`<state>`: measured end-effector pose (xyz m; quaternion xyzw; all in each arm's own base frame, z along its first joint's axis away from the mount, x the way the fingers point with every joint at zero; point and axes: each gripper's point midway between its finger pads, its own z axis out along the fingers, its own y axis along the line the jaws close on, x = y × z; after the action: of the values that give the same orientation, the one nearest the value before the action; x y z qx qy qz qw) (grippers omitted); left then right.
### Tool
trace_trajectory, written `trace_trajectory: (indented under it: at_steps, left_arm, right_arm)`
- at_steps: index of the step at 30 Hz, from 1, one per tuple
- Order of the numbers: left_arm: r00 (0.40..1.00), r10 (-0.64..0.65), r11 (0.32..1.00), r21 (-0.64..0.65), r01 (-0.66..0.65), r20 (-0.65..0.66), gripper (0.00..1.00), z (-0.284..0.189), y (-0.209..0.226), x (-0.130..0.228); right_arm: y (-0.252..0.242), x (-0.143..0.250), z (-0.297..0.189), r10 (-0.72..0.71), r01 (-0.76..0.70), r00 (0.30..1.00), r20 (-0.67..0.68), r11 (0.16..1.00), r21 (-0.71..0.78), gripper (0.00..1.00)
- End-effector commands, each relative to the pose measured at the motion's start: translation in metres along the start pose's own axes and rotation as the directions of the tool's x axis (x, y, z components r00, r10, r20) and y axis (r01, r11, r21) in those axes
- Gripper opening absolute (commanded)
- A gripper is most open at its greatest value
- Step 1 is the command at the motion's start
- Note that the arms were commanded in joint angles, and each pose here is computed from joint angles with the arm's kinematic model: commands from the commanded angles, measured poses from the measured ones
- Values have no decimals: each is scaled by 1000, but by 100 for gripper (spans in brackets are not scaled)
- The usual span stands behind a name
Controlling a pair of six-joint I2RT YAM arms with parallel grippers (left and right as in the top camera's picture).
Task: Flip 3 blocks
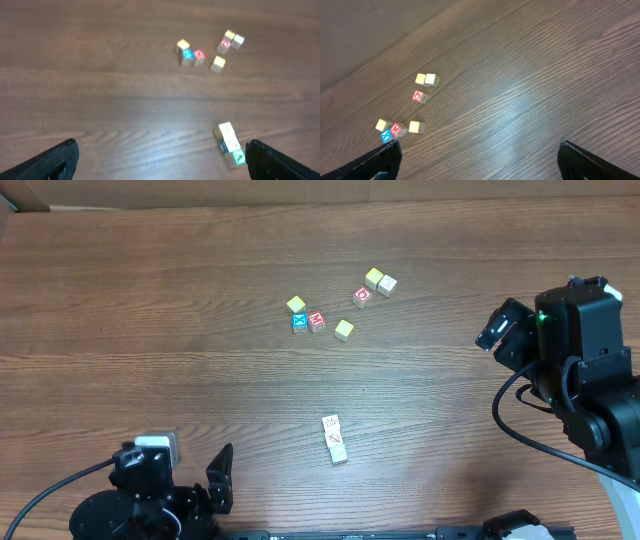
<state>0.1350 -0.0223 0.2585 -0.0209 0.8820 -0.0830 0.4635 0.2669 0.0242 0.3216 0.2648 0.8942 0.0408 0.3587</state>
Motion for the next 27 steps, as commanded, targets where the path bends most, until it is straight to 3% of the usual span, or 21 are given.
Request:
trace_trajectory:
  at_steps: [1, 27]
  left_arm:
    - [1000, 20, 1000, 18, -20, -9, 100, -3, -4, 3]
    - [1000, 21, 1000, 17, -21, -12, 100, -3, -3, 4]
  right_arm:
    - [0, -7, -3, -4, 4, 1000, 25, 1000, 4, 100]
    - [2, -6, 5, -11, 11, 1000, 7, 1000, 20, 100]
